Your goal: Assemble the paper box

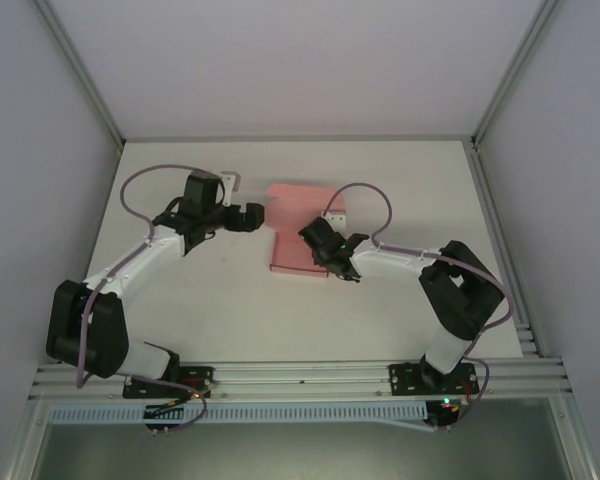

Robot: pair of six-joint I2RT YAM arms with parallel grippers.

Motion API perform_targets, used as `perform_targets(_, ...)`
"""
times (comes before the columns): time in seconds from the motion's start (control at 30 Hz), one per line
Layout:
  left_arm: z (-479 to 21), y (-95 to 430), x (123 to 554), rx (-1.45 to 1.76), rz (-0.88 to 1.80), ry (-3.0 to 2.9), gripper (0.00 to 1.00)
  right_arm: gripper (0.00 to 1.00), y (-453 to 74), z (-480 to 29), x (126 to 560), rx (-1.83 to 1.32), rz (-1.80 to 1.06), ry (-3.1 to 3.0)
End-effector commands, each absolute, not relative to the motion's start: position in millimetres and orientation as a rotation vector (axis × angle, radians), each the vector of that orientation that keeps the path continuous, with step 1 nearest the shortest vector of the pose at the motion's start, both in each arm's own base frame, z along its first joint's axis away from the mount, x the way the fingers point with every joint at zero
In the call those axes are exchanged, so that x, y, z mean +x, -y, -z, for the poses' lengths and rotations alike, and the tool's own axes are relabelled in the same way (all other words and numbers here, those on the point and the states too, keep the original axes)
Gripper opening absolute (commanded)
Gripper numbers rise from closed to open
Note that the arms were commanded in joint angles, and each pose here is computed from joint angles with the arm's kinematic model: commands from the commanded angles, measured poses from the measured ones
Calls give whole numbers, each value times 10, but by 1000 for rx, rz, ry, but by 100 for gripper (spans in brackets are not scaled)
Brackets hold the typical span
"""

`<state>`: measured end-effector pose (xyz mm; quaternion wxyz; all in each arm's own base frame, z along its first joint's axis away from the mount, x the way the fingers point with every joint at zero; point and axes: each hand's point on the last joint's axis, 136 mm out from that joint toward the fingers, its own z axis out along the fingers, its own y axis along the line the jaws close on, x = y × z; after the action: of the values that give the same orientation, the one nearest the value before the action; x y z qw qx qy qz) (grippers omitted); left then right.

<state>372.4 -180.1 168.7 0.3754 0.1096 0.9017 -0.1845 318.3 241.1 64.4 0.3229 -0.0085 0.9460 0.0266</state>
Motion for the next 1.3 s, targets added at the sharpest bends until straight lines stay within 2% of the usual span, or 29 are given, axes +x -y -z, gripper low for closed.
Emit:
perform_targets(0.0,-1838,1883,3870,350,486,-2244,100,52,-2378,-930,3276,-53,-82,-2415)
perform_targets(0.2,-1834,2070,4055,521,544,-2208,100,71,-2292,-1281,3503,-130,-232,-2367)
perform_targets(0.37,-1848,2204,4163,663,705,-2170,100,78,-2196,-1488,3750,-244,-427,-2343)
perform_targets(0.53,-1750,2266,4188,843,830,-2110,100,79,-2120,-1423,3957,-347,-578,-2383)
perform_targets(0.8,-1379,2335,4162,1000,894,-2172,98,70,-2203,-1253,4054,-412,-725,-2436)
perform_targets(0.93,-1327,2397,4111,1037,961,-2161,90,66,-2246,-1266,4036,-429,-761,-2424)
perform_targets(1.0,-1322,2406,4112,1038,974,-2158,83,65,-2270,-1296,4022,-445,-780,-2411)
perform_targets(1.07,-1317,2426,4116,1042,988,-2156,69,65,-2298,-1320,4000,-474,-801,-2396)
perform_targets(1.17,-1303,2472,4099,1052,1031,-2155,54,62,-2325,-1353,3983,-499,-821,-2380)
perform_targets(1.27,-1280,2525,4080,1071,1059,-2150,49,61,-2335,-1375,3968,-512,-830,-2370)
